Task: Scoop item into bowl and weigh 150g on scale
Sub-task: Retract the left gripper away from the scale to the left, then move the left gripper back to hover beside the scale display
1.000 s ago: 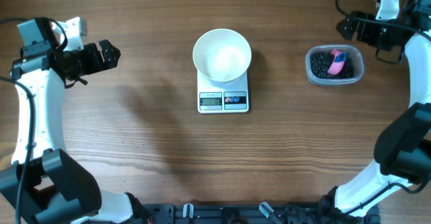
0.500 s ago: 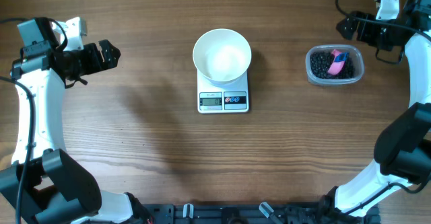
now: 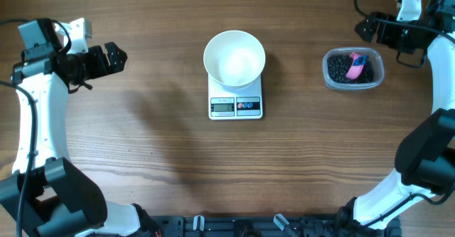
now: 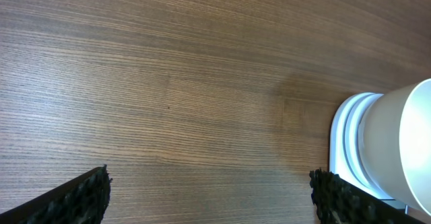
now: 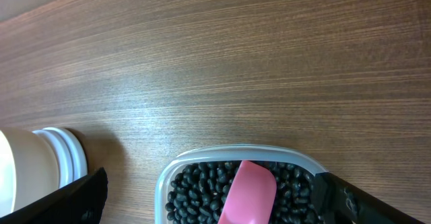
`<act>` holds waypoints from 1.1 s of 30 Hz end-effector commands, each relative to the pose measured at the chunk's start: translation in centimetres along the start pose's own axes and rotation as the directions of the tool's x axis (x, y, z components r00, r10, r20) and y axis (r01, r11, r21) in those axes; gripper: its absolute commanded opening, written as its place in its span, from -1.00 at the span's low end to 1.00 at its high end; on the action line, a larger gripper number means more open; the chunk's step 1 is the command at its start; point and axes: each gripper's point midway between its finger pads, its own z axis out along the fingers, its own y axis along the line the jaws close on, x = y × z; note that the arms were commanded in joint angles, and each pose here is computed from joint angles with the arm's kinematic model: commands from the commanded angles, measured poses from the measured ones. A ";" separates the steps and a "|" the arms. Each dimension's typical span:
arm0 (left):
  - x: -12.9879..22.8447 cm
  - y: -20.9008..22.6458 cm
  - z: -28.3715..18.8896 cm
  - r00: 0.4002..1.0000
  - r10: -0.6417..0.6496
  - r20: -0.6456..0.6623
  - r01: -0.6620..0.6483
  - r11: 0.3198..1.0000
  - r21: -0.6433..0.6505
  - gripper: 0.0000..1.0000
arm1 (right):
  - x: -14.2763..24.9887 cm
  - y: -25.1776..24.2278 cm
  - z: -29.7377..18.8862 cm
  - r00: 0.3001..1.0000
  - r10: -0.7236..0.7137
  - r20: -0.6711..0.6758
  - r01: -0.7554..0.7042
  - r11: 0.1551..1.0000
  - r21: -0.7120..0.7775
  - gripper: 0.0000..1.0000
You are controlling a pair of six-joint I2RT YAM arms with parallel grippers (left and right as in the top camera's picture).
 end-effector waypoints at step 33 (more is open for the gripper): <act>12.4 -17.1 -12.2 0.534 0.804 0.261 -0.774 0.340 0.534 1.00 | -0.2 0.0 0.5 1.000 -0.004 -0.003 0.004 1.000 0.003 0.99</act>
